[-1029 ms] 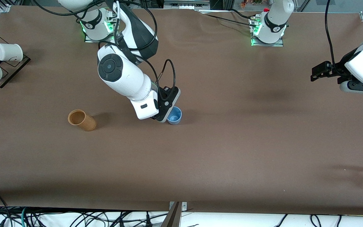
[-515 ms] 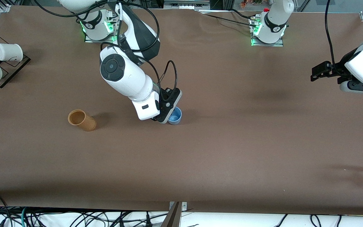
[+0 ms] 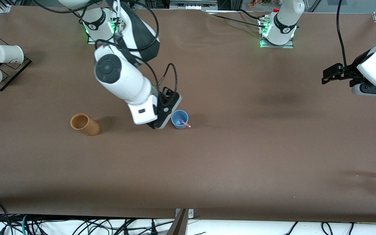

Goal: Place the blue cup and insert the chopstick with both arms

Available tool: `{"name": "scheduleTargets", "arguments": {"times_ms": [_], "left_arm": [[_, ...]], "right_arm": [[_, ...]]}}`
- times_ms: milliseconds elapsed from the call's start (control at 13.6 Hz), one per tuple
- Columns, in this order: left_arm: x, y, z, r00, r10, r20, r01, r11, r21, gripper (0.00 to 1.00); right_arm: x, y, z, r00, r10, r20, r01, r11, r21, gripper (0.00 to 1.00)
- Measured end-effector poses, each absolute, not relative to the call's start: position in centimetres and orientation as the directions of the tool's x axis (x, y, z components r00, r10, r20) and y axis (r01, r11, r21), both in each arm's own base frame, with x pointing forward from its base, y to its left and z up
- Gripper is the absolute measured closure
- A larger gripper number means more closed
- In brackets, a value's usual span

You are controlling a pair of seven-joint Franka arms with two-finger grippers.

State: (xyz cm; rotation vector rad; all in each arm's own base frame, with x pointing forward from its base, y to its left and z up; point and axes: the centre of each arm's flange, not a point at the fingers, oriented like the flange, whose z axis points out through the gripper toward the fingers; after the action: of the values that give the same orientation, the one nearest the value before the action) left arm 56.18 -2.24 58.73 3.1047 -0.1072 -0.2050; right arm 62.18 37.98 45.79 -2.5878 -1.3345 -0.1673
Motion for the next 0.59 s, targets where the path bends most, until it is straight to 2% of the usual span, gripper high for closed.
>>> {"name": "scheduleTargets", "arguments": {"times_ms": [294,588], "left_arm": [[56.2,-2.3,58.7,0.989,-0.071,-0.130,-0.067,-0.997,0.033,0.00],[56.2,-2.3,58.7,0.989,-0.071,-0.130,-0.067,-0.997,0.033,0.00]], "right_arm": [[64.8,26.0,49.3,0.697,0.716,0.037,0.717,-0.695,-0.065,0.00],[65.4,13.5,51.4,0.829,0.545,-0.124,0.546,-0.837,-0.035,0.00]]}}
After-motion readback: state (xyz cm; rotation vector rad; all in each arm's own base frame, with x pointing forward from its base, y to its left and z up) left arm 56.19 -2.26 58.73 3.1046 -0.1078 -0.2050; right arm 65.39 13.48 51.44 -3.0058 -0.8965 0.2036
